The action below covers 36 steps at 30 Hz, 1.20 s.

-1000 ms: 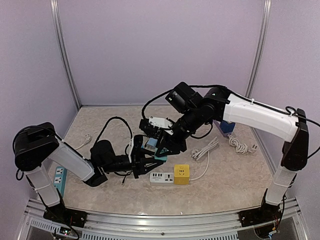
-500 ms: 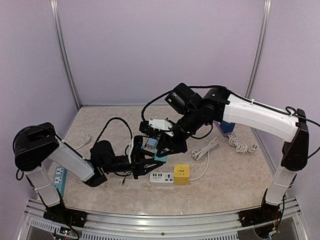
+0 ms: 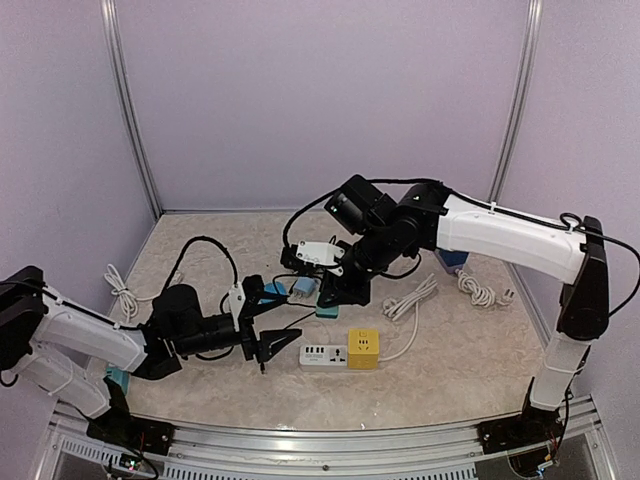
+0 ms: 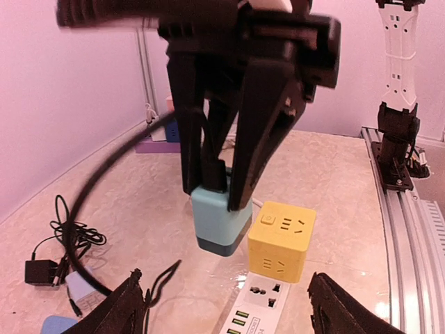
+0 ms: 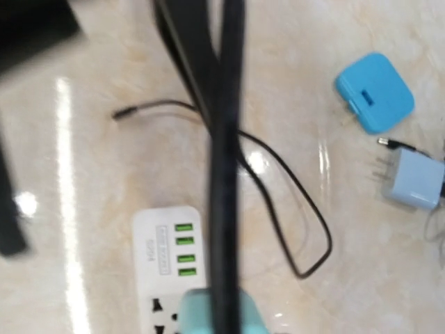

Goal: Insert the plug
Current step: Adjust the plug, then insert the plug into the socket.

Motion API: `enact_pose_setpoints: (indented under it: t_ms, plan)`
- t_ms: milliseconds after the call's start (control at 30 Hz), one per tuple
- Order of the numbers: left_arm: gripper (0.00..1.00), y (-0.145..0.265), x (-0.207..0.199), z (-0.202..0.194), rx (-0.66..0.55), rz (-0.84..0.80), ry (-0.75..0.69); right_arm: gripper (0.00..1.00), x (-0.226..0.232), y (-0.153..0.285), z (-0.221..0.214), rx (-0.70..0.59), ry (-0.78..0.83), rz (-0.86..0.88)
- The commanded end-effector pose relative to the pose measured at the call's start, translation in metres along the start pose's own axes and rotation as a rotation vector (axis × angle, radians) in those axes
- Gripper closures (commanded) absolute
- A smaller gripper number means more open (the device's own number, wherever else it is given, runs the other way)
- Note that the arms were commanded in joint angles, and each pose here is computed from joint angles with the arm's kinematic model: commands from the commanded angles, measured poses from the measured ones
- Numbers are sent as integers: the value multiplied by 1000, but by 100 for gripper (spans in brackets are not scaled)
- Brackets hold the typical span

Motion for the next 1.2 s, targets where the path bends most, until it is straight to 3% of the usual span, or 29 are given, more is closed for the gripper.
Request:
enact_pose_setpoints:
  t_ms: [0,333,900,1167]
  plan:
    - [22,30,6,-19,170,170,-64,100,14,-37,-13,78,8,0]
    - [23,54,13,-4,79,253,-68,100,33,-75,-48,177,-32,72]
    - [22,51,16,-7,89,249,-67,100,37,-87,-69,230,-79,36]
    - [22,50,16,-7,92,250,-72,100,47,-108,-109,285,-102,27]
Point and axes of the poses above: each gripper's point midway between its finger pads, its own y axis back along the fingers, its own x axis along the line the jaws close on, z = x × y, the point moved 8 cm from there along y, back along the fingers, and after that the axes turned 5 degrees about y, right-handed, at the moved point
